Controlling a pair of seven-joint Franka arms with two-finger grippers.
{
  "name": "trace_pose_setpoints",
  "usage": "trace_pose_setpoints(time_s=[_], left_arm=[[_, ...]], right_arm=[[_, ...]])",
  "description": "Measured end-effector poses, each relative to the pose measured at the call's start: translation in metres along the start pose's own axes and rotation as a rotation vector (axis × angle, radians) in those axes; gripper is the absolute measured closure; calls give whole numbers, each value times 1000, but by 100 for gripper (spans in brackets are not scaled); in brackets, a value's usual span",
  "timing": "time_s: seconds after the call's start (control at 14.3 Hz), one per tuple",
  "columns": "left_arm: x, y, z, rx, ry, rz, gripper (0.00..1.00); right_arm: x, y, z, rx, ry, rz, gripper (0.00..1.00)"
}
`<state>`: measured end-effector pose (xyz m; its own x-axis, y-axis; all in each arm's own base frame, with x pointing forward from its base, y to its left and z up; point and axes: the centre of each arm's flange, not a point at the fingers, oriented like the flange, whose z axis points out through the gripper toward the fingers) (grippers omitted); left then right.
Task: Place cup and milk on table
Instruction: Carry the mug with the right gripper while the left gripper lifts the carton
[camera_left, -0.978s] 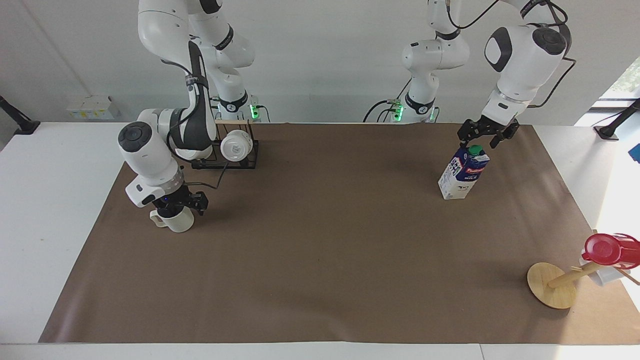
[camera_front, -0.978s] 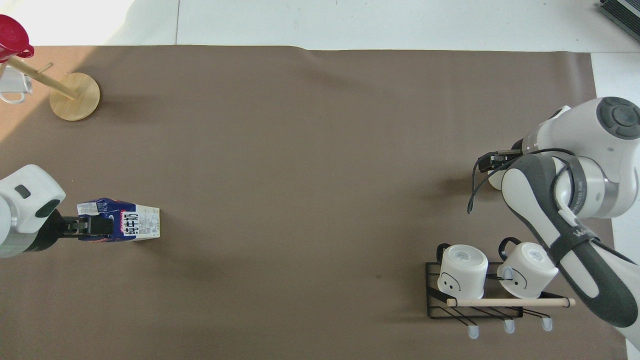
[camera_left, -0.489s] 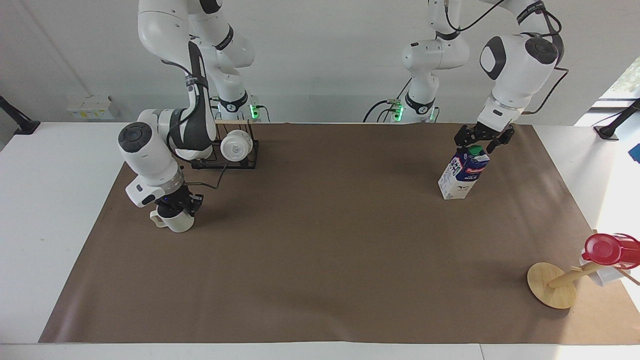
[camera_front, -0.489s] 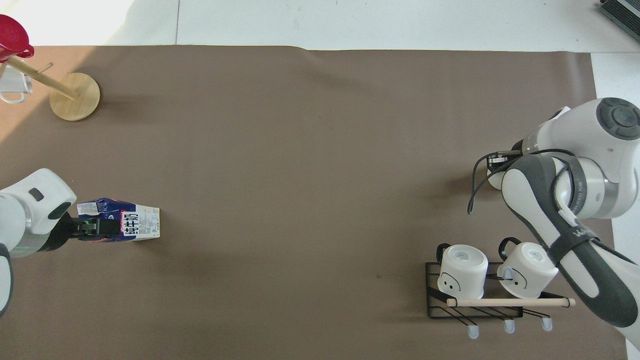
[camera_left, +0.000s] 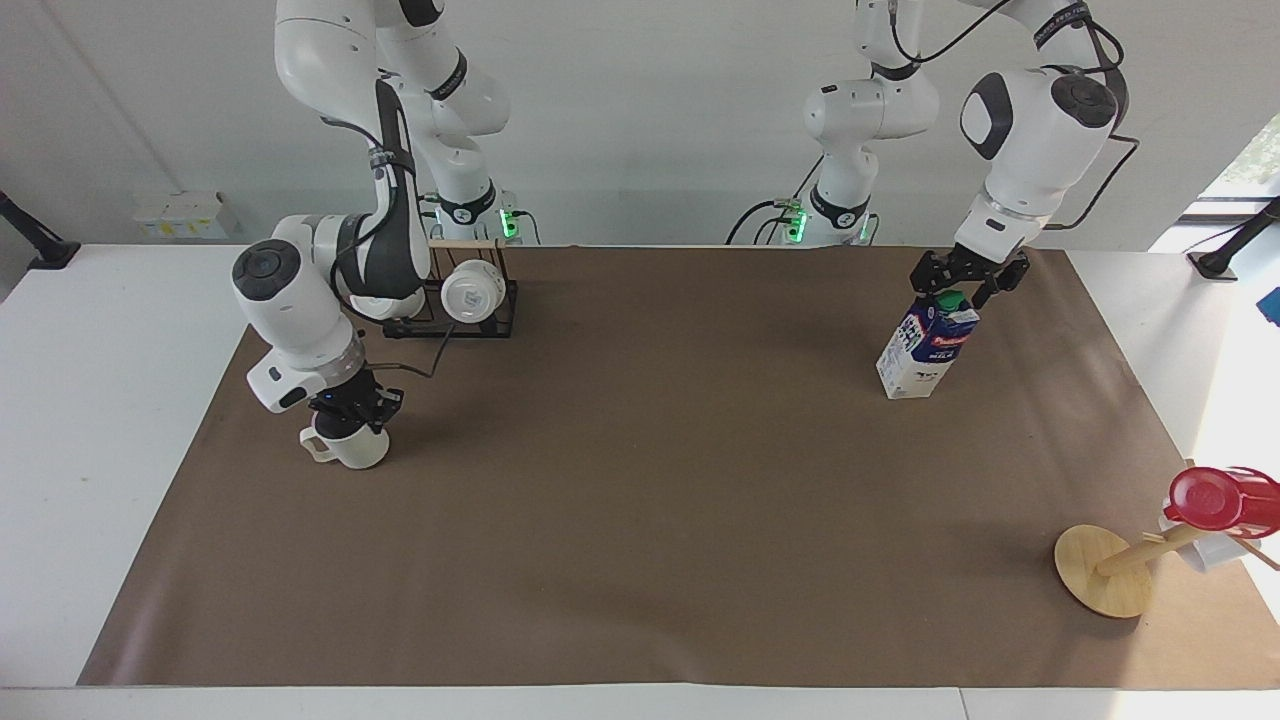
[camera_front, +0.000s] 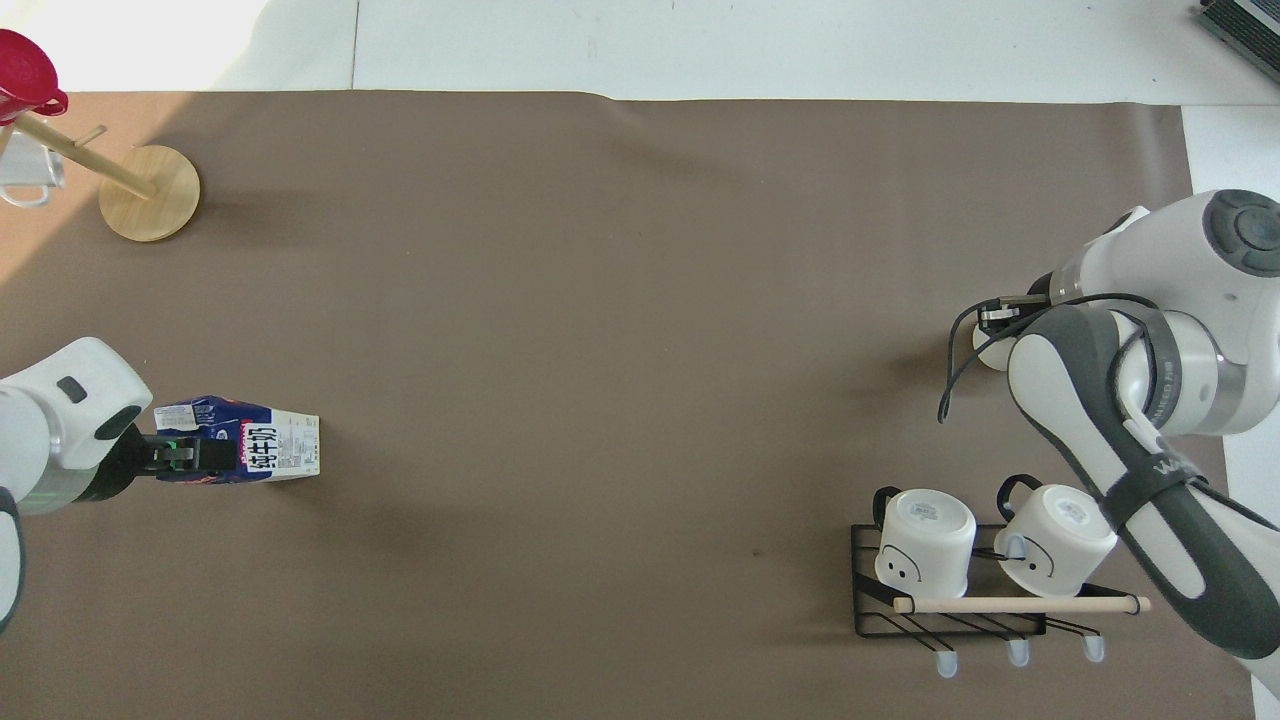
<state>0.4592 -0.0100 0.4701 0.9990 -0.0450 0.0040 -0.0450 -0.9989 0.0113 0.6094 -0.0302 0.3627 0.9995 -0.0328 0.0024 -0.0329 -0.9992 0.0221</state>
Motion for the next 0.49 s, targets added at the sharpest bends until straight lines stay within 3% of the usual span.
trace_pose_setpoints(time_s=[0.07, 0.21, 0.49], left_arm=[[0, 0, 0, 0, 1, 2, 19], [1, 0, 0, 0, 6, 4, 26], [3, 1, 1, 1, 12, 14, 34]], right_arm=[[2, -5, -8, 0, 5, 4, 96], [5, -25, -28, -1, 3, 18, 96], [9, -98, -66, -56, 35, 43, 96]])
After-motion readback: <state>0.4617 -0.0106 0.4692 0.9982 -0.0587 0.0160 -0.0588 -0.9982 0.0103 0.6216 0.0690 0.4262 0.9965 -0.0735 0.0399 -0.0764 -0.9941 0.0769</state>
